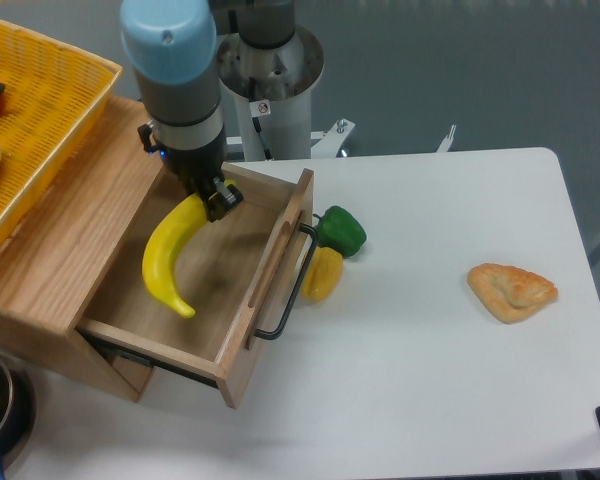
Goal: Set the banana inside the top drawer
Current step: 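Lower the banana into the drawer interior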
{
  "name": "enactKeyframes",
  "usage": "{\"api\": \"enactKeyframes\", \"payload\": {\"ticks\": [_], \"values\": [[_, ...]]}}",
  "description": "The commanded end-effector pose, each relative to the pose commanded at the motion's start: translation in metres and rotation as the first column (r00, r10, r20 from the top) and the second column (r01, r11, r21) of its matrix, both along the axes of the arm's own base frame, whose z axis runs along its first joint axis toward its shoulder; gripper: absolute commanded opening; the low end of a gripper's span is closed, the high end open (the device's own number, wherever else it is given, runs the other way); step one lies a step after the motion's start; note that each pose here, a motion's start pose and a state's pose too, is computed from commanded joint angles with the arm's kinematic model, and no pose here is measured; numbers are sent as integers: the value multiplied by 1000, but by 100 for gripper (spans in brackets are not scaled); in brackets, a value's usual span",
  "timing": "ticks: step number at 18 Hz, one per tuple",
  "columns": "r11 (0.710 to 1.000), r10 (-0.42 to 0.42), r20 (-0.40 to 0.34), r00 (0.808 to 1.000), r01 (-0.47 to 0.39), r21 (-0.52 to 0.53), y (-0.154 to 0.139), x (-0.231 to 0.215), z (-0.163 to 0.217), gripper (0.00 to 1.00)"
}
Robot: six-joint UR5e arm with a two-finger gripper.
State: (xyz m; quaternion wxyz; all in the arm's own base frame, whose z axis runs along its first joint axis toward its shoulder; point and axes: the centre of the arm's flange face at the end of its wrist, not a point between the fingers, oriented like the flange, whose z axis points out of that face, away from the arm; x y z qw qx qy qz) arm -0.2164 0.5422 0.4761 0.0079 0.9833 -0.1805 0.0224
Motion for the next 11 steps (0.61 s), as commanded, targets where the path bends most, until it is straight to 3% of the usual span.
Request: {"api": "enactKeyframes", "payload": {"ticks": [11], "values": [[998,-3,-17,1000,2,-59,11,14,-23,26]]}}
